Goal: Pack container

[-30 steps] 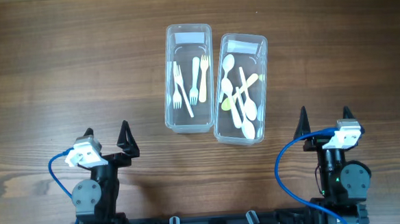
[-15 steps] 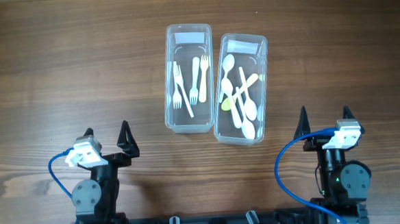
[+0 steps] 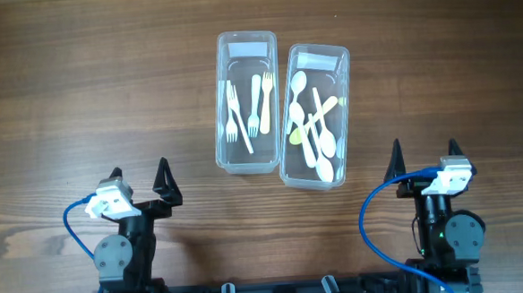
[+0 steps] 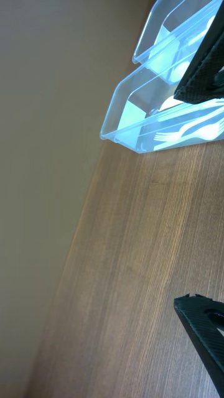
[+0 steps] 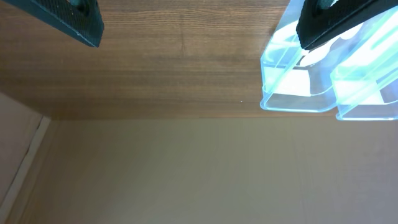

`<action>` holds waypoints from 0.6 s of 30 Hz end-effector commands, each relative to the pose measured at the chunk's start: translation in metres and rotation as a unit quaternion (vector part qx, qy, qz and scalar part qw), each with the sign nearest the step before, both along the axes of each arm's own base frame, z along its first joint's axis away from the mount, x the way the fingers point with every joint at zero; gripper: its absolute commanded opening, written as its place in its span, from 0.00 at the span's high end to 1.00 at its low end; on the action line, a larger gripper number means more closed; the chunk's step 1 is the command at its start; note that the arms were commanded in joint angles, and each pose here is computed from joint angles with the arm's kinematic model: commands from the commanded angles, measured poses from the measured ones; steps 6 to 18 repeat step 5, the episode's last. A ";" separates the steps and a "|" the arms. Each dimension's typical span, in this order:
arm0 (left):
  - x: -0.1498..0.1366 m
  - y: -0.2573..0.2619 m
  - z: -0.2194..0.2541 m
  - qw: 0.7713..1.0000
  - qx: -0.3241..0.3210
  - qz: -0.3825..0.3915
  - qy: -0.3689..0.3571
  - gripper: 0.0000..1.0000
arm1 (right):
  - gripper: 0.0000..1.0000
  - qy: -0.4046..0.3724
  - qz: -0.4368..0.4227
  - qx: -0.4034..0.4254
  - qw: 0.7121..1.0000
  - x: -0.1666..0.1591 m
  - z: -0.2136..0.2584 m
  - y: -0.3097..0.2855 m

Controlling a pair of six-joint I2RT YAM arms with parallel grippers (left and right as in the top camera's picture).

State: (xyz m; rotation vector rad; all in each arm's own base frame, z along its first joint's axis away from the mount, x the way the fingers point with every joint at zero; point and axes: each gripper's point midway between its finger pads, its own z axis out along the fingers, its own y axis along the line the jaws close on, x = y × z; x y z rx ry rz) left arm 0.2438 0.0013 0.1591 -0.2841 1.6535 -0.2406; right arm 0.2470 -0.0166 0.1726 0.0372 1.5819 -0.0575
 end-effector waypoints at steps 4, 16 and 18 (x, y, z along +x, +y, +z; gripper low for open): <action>0.000 0.002 -0.002 1.000 0.012 0.005 -0.001 0.00 | 0.00 -0.007 0.009 -0.006 1.000 -0.001 0.003 0.004; 0.000 0.002 -0.002 1.000 0.012 0.005 -0.001 0.00 | 0.00 -0.007 0.009 -0.005 1.000 -0.001 0.003 0.004; 0.000 0.002 -0.002 1.000 0.012 0.005 -0.001 0.00 | 0.00 -0.007 0.009 -0.005 1.000 -0.001 0.003 0.004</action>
